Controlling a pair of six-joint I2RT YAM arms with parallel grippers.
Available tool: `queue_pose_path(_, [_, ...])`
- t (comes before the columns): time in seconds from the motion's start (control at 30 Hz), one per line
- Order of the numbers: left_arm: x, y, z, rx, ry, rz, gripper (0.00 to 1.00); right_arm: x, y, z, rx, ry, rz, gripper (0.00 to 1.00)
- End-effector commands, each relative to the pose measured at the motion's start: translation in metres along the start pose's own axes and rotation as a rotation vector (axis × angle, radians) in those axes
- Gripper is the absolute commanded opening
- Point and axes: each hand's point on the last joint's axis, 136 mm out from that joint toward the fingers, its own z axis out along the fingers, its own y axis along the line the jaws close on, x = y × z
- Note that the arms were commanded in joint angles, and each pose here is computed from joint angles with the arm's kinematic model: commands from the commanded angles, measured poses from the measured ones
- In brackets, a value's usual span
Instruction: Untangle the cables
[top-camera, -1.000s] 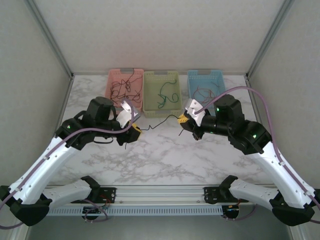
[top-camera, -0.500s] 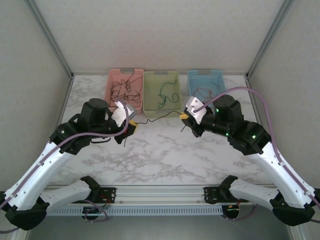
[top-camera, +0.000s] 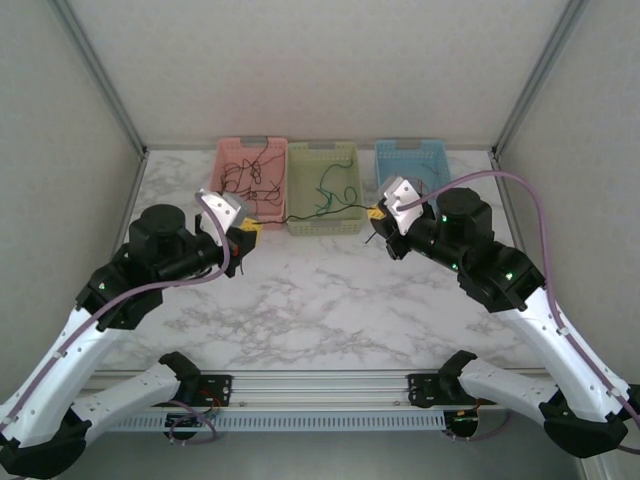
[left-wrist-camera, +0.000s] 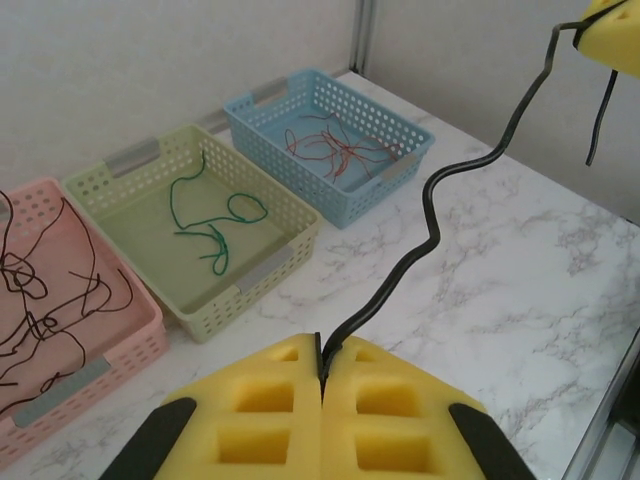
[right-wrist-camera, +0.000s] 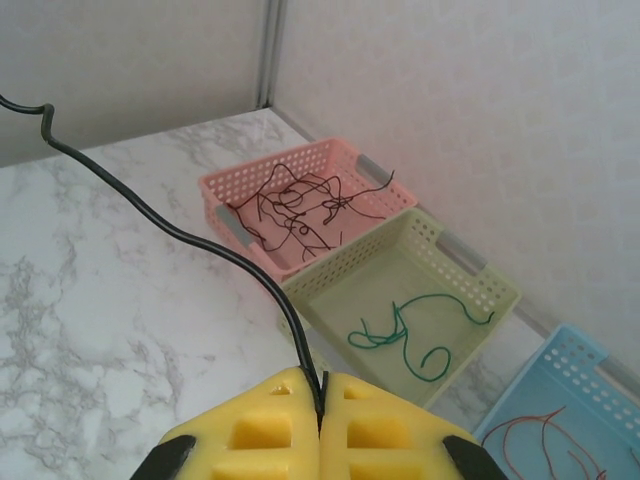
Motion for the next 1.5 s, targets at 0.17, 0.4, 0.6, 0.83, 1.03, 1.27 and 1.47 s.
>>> queue_pose_path(0.17, [0.03,0.067,-0.024,-0.325,0.088,-0.131,0.0,0.033,-0.094,-0.049,0.479,0.114,0.146,0.0])
queue_pose_path(0.4, [0.011,0.075,0.01,-0.298,0.069,-0.206,0.0,0.006,-0.036,0.0,0.069,-0.009,0.275,0.45])
queue_pose_path(0.6, [-0.002,0.092,0.03,-0.353,0.065,-0.216,0.0,-0.005,-0.035,0.019,0.018,-0.035,0.326,0.71])
queue_pose_path(0.83, [-0.012,0.146,0.054,-0.579,0.074,-0.285,0.0,0.014,-0.031,0.03,0.013,0.004,0.348,0.71])
queue_pose_path(1.03, [0.006,0.212,0.098,-0.739,0.114,-0.377,0.0,0.03,-0.027,0.026,0.022,0.022,0.364,0.71])
queue_pose_path(1.27, [0.042,0.273,0.158,-0.78,0.18,-0.478,0.0,0.045,-0.023,0.015,0.041,0.05,0.355,0.71])
queue_pose_path(1.47, [0.075,0.31,0.191,-0.775,0.218,-0.568,0.0,0.059,-0.021,0.012,0.055,0.079,0.348,0.71])
